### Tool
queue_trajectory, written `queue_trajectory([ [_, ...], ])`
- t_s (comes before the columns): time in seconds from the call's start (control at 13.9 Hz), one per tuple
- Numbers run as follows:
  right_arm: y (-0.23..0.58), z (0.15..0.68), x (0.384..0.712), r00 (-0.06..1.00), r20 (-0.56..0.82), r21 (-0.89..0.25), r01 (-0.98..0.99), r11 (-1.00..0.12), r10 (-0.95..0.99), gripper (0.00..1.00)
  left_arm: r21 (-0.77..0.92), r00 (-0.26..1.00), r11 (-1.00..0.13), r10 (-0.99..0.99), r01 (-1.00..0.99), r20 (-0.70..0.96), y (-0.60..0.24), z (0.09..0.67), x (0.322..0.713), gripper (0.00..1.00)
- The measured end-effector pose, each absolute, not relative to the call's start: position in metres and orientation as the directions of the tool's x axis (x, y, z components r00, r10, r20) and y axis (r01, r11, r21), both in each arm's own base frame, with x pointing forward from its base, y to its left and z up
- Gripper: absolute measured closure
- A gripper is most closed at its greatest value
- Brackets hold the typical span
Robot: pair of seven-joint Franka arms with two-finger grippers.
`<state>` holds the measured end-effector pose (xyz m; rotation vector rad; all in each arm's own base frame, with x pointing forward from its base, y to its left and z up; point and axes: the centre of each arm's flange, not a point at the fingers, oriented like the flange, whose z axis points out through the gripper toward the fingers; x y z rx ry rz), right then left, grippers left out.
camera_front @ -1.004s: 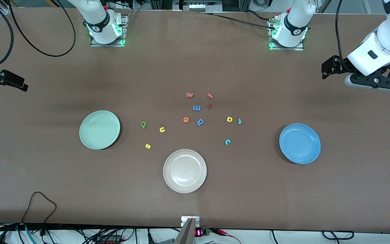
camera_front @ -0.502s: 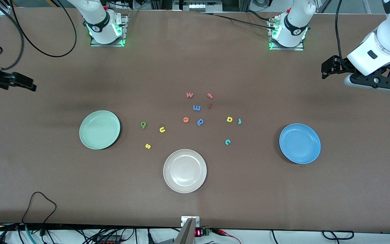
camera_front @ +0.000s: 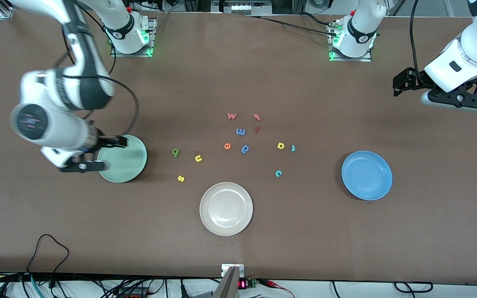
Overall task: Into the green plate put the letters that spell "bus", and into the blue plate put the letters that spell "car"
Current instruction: 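Reach the right gripper to the green b while the left gripper advances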
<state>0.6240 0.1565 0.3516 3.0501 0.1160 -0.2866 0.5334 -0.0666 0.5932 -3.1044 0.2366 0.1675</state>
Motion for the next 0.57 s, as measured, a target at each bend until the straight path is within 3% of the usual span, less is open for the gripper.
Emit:
queue_trajectory([
  [0.29,0.222,0.274,0.615,0.975,-0.218,0.035,0.042,-0.999,0.033,0.00,-0.016,0.980,-0.985,-0.167,-0.170,-0.108,-0.076,0.593,0.532,0.00],
  [0.57,0.274,0.214,0.594,0.973,-0.229,0.081,0.011,-0.997,-0.008,0.04,-0.017,0.970,-0.978,-0.206,-0.210,-0.130,-0.098,0.593,0.526,0.00],
])
